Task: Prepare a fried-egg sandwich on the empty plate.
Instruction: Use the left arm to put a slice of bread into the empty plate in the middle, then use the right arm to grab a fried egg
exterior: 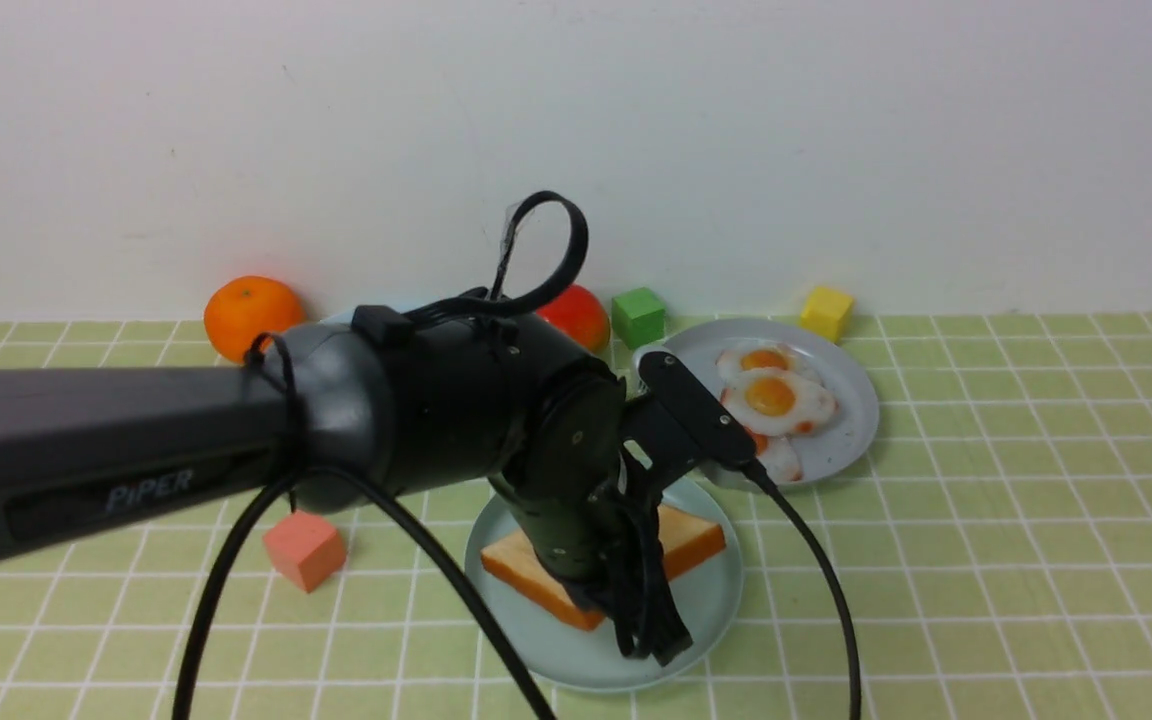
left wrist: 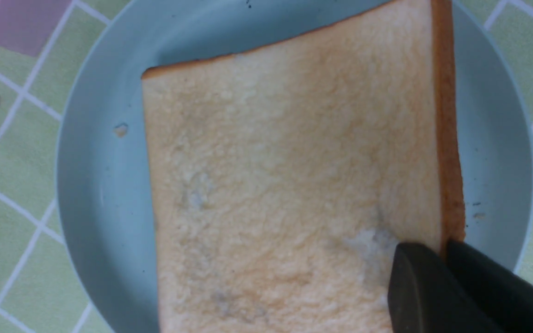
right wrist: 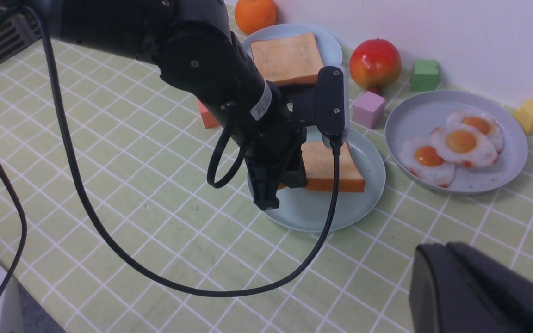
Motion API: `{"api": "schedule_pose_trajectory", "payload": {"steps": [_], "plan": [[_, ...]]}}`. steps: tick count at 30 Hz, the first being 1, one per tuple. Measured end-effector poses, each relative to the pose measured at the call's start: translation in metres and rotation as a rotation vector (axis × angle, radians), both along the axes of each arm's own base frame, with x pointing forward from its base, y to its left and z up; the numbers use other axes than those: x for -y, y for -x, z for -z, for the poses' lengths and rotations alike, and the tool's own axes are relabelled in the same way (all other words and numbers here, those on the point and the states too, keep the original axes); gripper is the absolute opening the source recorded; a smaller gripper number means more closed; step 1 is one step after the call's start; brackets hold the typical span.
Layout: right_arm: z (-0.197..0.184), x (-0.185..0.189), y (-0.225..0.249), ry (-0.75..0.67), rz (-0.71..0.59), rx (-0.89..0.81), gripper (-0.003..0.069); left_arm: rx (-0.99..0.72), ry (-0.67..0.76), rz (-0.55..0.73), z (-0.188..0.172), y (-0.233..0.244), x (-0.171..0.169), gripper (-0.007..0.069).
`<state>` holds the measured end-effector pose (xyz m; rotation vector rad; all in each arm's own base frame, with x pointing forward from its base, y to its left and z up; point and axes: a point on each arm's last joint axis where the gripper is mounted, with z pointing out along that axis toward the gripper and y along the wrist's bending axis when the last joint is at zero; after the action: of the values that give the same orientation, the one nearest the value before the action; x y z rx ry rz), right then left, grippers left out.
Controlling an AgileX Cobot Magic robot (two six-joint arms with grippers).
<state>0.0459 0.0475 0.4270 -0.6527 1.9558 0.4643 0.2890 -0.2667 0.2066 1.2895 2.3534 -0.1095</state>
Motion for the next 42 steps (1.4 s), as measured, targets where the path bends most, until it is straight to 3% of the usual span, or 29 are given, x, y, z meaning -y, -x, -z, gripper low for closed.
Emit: {"api": "schedule_pose_trajectory", "payload": {"steps": [3,6,7,12,16,20,24,25,26,27,33,42], "plan": [[0.0,0.0,0.0,0.0,0.0,0.0,0.0031,0.0,-0.001,0.0,0.0,0.0,0.0,0.0064],[0.0,0.0,0.0,0.002,-0.001,-0.003,0.0032,-0.003,0.001,-0.007,0.0,0.0,0.0,0.0184],[0.0,0.0,0.0,0.002,-0.001,-0.003,0.0032,-0.004,0.002,-0.008,0.0,0.0,0.0,0.0193],[0.001,0.0,0.0,-0.015,0.01,-0.025,0.0038,-0.028,0.012,-0.058,-0.001,0.001,-0.001,0.0414],[0.003,-0.003,-0.011,-0.056,0.045,-0.103,0.0051,-0.039,0.035,-0.103,-0.02,0.006,-0.005,0.047],[0.011,-0.011,-0.04,-0.062,0.075,-0.22,0.0073,-0.01,0.138,-0.166,-0.068,0.013,-0.011,0.0403],[0.032,-0.023,-0.097,-0.024,0.134,-0.351,0.0113,0.094,0.338,-0.193,-0.15,0.044,-0.037,0.0127],[0.033,-0.024,-0.1,-0.024,0.14,-0.354,0.0118,0.099,0.344,-0.192,-0.153,0.046,-0.038,0.0113],[0.044,-0.027,-0.121,-0.003,0.166,-0.392,0.0132,0.137,0.39,-0.187,-0.176,0.06,-0.052,0.0027],[0.055,-0.03,-0.139,0.01,0.186,-0.433,0.0147,0.164,0.421,-0.183,-0.189,0.072,-0.062,-0.0013],[0.105,-0.026,-0.21,-0.021,0.318,-0.576,0.0197,0.223,0.513,-0.18,-0.206,0.126,-0.112,-0.0013],[0.175,-0.012,-0.316,-0.29,0.463,-0.762,0.0319,0.295,0.715,-0.234,-0.163,0.19,-0.172,-0.0013]]}}
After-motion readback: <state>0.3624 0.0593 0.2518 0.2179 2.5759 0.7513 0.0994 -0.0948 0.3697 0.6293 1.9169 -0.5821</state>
